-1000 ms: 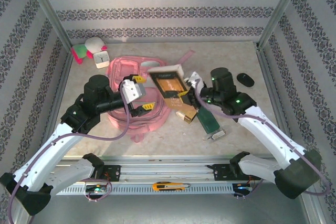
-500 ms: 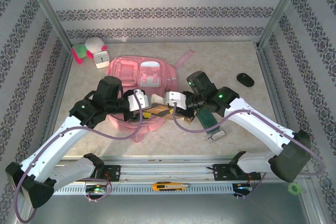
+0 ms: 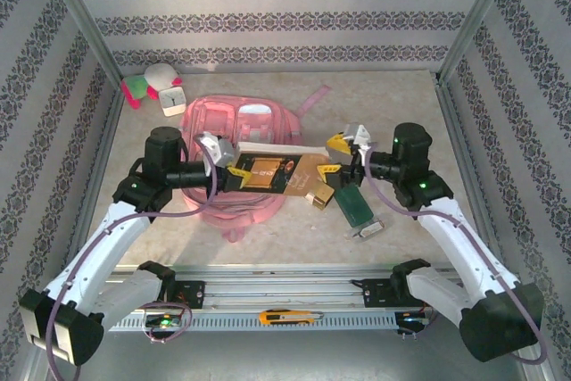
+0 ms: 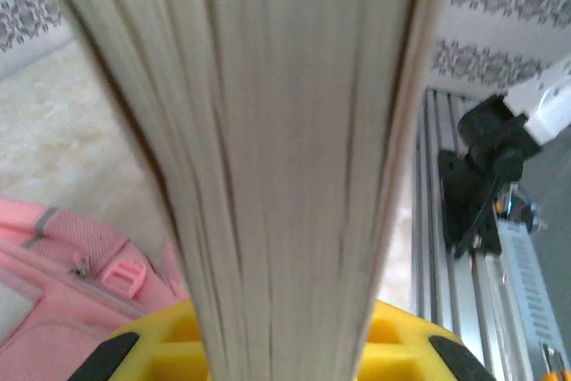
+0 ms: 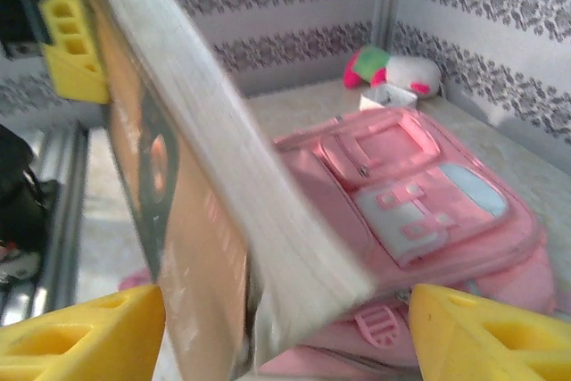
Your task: Pack books, pencil case, and school supplies into a backpack
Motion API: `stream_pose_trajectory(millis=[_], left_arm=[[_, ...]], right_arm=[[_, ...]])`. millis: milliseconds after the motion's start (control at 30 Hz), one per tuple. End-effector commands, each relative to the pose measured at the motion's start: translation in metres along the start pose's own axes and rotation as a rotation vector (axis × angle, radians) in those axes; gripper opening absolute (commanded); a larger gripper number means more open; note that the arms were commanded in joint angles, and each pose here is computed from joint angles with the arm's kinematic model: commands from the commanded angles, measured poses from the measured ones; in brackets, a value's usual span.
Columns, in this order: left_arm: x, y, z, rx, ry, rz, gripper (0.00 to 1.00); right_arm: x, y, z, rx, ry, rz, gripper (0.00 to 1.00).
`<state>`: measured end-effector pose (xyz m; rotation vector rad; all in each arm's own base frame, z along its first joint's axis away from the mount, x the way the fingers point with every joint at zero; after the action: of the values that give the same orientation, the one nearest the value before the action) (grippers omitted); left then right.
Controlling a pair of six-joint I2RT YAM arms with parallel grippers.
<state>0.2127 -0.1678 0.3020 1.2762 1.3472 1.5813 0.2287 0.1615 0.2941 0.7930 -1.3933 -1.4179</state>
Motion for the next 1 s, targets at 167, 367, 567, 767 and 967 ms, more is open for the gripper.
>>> stream_pose_trajectory(millis=[167, 367, 567, 767, 967], left_arm=[[0.009, 0.059, -0.009, -0.090, -0.166, -0.299, 0.00], [0.005, 0.053, -0.005, -0.081, -0.161, -0.284, 0.02], [0.001, 0.009, 0.010, -0.073, 0.027, -0.083, 0.53], [0.017, -0.079, 0.043, -0.096, 0.383, 0.386, 0.73], [0.010, -0.120, 0.058, -0.094, 0.340, 0.603, 0.99]], right_arm=[[-0.008, 0.030, 0.023, -0.082, 0.287, -0.127, 0.74], [-0.026, 0.039, 0.045, -0.070, 0.414, -0.119, 0.52], [-0.016, 0.041, 0.020, -0.209, 0.286, -0.138, 0.00], [0.031, 0.007, -0.039, -0.557, -0.171, -0.246, 0.00], [0.037, -0.023, -0.046, -0.677, -0.294, -0.235, 0.00]])
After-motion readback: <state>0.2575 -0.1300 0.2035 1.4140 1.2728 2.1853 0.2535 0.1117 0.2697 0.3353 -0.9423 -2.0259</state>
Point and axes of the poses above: each hand's point on the last joint's axis, 136 mm out from that joint toward the fingers, its own x axis back along the fingers, its own z axis along the line the jaws close on, y = z × x, the point moved 5 cm from there along x, back along the fingers, and after that the axes turned 5 degrees about -x, right-handed, at the moved point
